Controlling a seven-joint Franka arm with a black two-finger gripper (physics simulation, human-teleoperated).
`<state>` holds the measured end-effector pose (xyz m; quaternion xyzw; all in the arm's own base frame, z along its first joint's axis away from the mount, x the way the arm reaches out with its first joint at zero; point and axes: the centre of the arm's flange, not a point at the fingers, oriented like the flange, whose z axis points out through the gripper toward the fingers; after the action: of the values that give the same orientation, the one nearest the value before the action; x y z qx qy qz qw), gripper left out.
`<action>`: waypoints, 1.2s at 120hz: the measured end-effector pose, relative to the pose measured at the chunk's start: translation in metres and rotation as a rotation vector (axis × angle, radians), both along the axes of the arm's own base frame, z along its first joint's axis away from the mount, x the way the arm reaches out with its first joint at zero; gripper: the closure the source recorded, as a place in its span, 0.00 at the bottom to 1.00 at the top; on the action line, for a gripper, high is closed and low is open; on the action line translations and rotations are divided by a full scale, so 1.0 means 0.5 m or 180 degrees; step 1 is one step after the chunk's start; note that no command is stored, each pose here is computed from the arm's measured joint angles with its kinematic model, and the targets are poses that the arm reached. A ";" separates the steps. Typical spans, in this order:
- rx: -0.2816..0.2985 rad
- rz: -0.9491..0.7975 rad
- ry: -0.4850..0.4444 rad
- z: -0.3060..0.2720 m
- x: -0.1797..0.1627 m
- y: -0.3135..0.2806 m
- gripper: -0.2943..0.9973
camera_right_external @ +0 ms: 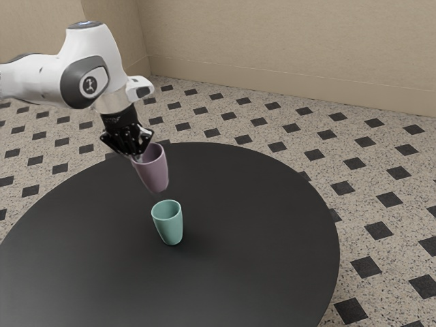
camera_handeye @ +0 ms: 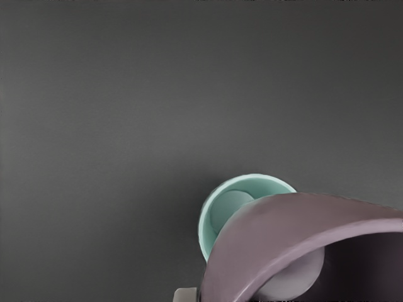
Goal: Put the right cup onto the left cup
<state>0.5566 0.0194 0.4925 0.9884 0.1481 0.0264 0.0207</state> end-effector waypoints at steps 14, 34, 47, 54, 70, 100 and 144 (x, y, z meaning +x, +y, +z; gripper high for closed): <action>-0.0022 0.0110 0.0137 -0.015 0.035 0.034 0.84; -0.0065 0.0087 0.0285 -0.042 0.058 0.017 0.84; -0.0113 0.0067 0.0352 -0.059 0.067 0.001 0.84; -0.0137 0.0080 0.0377 -0.064 0.066 0.002 0.84; -0.0191 0.0113 0.0442 -0.080 0.060 0.004 0.84; -0.0284 0.0164 0.0551 -0.115 0.047 0.001 0.84; -0.0329 0.0197 0.0567 -0.136 0.044 0.002 0.84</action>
<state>0.5789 0.0206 0.4248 0.9794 0.1810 -0.0686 0.0575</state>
